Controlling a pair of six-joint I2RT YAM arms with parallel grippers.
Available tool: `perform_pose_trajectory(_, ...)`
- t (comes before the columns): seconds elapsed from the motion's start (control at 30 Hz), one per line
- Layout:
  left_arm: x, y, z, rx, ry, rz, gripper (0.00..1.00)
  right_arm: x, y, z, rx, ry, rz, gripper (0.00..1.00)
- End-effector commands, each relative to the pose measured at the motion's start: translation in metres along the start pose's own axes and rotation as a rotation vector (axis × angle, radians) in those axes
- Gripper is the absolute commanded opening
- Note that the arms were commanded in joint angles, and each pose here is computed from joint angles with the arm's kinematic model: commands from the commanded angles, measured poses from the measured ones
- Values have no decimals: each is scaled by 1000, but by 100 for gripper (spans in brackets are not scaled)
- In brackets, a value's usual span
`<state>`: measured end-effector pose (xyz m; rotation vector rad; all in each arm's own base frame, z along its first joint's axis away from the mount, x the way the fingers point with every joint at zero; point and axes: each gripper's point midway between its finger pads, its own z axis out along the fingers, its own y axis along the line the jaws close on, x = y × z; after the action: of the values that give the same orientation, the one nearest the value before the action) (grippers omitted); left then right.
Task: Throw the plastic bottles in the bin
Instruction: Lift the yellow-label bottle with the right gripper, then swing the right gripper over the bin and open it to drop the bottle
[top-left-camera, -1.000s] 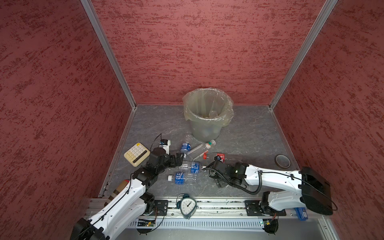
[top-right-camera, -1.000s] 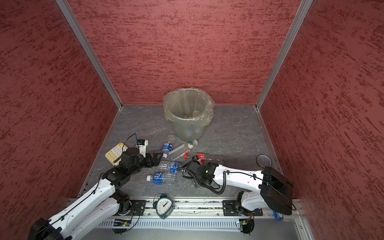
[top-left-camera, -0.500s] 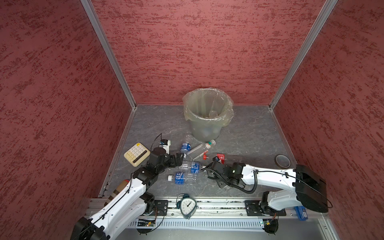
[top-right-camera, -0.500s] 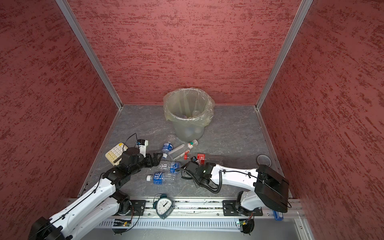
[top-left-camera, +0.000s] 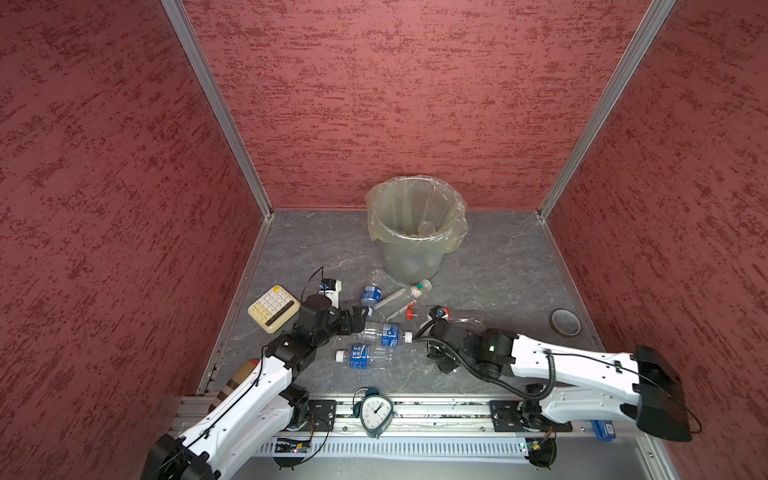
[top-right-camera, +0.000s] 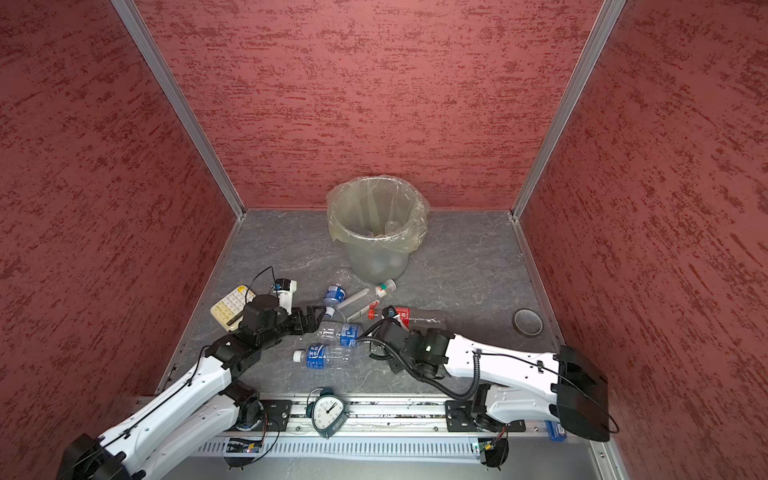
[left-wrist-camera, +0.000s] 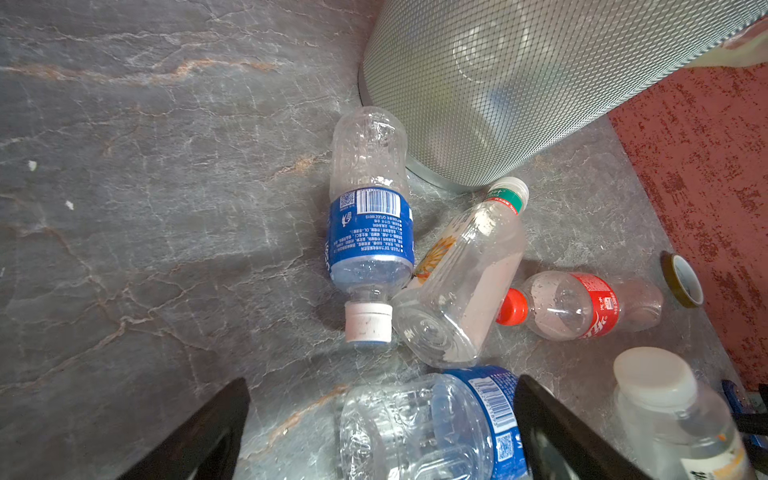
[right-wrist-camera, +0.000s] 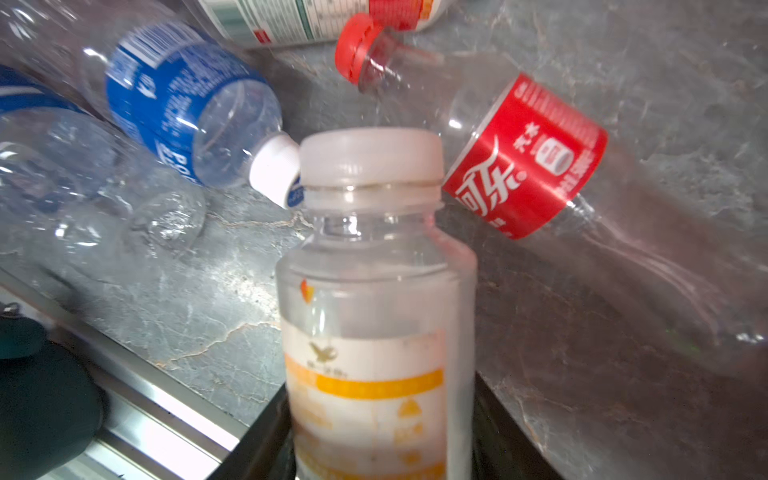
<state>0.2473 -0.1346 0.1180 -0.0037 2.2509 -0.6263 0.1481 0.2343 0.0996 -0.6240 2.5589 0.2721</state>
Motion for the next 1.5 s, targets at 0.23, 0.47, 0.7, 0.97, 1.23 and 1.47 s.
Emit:
perform_pose_trajectory(0.23,0,-7,-7,45,-5,4,99,-39,-10,-44,0,-310,87,31)
perform_pose_trajectory(0.47,3,-9,-13,51,2,8,99,-60,-22,-74,4,-493,141,27)
perform_pose_trajectory(0.7,5,-9,-19,58,2,16,99,-80,-32,-104,-17,-666,192,27)
perform_pose_trajectory(0.97,6,-11,-19,71,-1,20,99,-96,-40,-130,-28,-817,207,27)
perform_pose_trajectory(1.23,6,-11,-18,76,-5,20,99,-109,-49,-155,-6,-925,213,29)
perform_pose_trajectory(1.47,6,-11,-16,79,-3,24,100,-151,-55,-203,97,-1074,196,29)
